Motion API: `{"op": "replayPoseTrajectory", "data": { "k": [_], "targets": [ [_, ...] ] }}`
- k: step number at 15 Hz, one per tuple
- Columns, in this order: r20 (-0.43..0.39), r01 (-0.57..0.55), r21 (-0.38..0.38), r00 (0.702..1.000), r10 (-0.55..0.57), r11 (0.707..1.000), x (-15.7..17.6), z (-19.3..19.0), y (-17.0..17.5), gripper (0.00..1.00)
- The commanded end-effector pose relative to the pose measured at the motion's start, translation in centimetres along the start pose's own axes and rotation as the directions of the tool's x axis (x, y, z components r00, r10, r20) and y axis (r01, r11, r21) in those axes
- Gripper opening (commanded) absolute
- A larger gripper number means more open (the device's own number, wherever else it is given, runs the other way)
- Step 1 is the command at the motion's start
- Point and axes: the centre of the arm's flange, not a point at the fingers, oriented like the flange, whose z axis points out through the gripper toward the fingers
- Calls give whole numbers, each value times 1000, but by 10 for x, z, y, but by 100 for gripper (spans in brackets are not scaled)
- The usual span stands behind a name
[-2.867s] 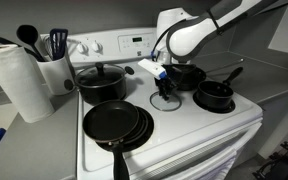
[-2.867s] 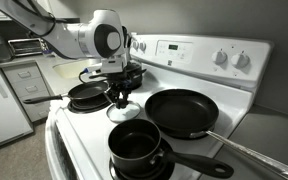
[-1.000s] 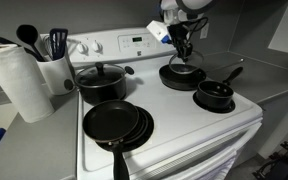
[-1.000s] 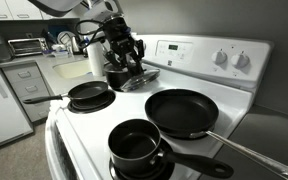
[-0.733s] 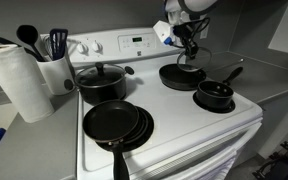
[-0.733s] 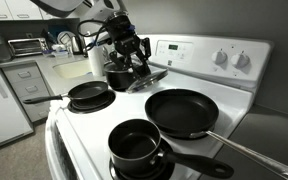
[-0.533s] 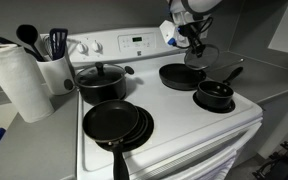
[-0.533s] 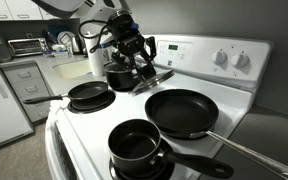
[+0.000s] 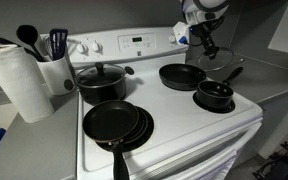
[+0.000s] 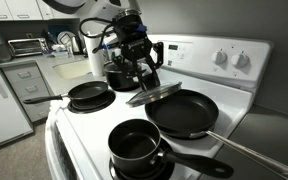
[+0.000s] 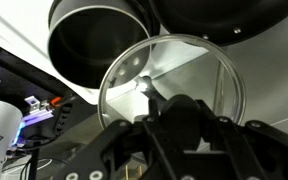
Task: Put the glass lid on top of the black pot on the bottom right plate of the stove
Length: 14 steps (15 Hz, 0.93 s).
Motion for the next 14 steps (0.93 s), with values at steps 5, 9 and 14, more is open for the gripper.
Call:
{"op": "replayPoseTrajectory", "data": {
  "k": [5,9,14],
  "targets": [
    [132,29,-143,991,-10,989,20,2,48,15],
    [166,12,-182,986,18,983,35,5,70,15],
    [264,-14,-126,963,47,992,48,18,80,15]
  ]
}}
